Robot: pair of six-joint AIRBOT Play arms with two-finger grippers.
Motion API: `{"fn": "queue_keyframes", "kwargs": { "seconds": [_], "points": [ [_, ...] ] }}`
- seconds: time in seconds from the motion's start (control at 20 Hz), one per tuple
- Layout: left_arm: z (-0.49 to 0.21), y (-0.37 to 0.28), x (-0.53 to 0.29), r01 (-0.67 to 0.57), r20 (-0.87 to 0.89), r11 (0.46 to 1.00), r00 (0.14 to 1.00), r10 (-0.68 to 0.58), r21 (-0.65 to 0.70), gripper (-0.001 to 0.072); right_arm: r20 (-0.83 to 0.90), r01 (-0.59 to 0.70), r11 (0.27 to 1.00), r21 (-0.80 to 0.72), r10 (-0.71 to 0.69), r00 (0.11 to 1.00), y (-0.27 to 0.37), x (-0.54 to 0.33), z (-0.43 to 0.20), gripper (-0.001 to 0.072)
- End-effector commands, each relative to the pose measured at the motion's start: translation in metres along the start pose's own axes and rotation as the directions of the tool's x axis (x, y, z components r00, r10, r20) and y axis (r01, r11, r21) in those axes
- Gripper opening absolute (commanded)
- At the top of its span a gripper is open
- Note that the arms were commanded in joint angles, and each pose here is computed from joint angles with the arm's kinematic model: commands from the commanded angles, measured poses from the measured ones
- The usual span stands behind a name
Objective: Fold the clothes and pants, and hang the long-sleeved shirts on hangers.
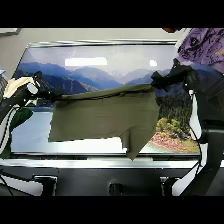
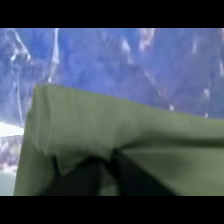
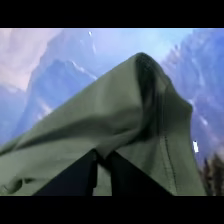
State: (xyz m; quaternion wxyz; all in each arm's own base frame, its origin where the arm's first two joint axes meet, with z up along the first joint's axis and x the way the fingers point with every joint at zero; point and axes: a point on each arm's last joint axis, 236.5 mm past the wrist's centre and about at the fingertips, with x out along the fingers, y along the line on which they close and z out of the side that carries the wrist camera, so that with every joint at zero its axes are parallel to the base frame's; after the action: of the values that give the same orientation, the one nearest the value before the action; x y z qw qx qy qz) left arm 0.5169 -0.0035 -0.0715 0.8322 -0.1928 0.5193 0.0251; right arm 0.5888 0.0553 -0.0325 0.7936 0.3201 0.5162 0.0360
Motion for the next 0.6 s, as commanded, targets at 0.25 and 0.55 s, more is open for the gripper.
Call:
{"fn": "queue_keyframes", "kwargs": {
  "seconds": [0.25,0.55],
  "points": [
    [0.003,0.046,-0.104,-0.013,-0.101,1.000,0.995,0.013,0.001,0.0611,-0.246,-0.106,0.973,-0.205,0.053,0.968,-0.019,-0.104,-0.044,0.0356],
    [-0.062,0.099,-0.163,-0.070,-0.128,0.991,0.990,0.055,-0.115,0.0604,-0.366,-0.157,0.987,0.043,0.162,0.916,-0.096,-0.135,-0.145,0.0363]
  ]
}}
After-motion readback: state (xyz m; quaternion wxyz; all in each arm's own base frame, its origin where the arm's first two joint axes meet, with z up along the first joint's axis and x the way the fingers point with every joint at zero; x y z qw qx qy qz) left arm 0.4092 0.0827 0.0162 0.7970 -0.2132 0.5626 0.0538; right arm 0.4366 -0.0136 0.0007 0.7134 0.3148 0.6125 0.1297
